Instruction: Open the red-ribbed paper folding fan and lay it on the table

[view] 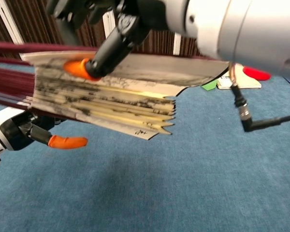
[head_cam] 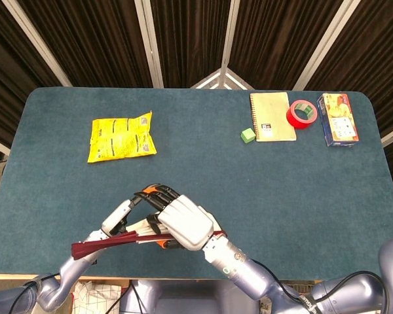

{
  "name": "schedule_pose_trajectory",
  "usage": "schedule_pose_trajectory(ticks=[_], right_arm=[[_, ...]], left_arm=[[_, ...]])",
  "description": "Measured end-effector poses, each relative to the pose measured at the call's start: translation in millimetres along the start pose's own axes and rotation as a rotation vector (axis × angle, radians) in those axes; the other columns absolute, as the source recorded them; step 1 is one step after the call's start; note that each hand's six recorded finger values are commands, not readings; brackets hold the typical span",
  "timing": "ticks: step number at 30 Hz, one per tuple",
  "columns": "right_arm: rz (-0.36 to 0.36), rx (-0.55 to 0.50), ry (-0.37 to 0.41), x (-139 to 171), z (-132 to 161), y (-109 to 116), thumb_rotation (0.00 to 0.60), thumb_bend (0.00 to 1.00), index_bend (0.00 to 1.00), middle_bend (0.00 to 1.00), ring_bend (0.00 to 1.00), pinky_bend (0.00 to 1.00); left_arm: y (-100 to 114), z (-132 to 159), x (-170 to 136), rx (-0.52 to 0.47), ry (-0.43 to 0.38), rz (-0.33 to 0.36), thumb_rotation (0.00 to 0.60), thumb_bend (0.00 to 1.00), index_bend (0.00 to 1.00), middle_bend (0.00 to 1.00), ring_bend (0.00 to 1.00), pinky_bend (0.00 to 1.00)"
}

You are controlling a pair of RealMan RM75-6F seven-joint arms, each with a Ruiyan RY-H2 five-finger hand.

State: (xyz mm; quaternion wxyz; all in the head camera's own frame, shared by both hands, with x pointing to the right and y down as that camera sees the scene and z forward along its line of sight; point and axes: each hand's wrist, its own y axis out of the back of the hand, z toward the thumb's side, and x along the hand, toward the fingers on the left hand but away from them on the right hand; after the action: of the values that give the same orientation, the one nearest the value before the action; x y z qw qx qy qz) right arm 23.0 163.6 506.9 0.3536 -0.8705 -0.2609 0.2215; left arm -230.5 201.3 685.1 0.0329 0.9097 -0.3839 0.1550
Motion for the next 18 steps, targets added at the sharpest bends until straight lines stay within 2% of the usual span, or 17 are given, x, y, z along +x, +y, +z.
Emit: schedule_pose_trajectory(ticks=[6, 8, 11, 14, 18], right_arm=[[-0.002, 0.001, -0.004, -2.4, 4.4, -5.8, 0.6, 0.5, 0.73, 0.16, 0.21, 0.16], [-0.003, 0.001, -0.006, -2.5, 4.9, -6.0, 0.6, 0.5, 0.73, 0.16, 0.21, 0.16], [-0.003, -0.004, -0.01, -1.9, 4.6, -5.8, 0.6, 0.5, 0.73, 0.16, 0.21, 0.16], [-0.004, -0.003, -0.014, -1.2, 3.1, -5.2, 0.6, 0.5, 0.73, 0.16, 0.21, 0.16], [-0.006, -0.007, -0.018, -0.2, 1.6, -3.5, 0.6, 0.5, 0.73, 0.16, 0.21, 0.16]], left_arm=[[-7.4, 2.1, 1.6, -0.022, 0.002, -0.024, 0.6, 0.01, 0.25, 0.06, 0.0, 0.07], [-8.9, 2.4, 2.3, -0.023, 0.002, -0.027, 0.6, 0.07, 0.32, 0.1, 0.0, 0.09], [-10.0, 3.8, 3.8, -0.025, -0.004, -0.017, 0.6, 0.27, 0.5, 0.18, 0.0, 0.12], [-10.3, 4.8, 4.9, -0.026, -0.006, -0.001, 0.6, 0.42, 0.63, 0.26, 0.0, 0.15], [-8.7, 4.6, 4.4, -0.009, -0.003, 0.016, 0.6, 0.51, 0.77, 0.36, 0.01, 0.19]])
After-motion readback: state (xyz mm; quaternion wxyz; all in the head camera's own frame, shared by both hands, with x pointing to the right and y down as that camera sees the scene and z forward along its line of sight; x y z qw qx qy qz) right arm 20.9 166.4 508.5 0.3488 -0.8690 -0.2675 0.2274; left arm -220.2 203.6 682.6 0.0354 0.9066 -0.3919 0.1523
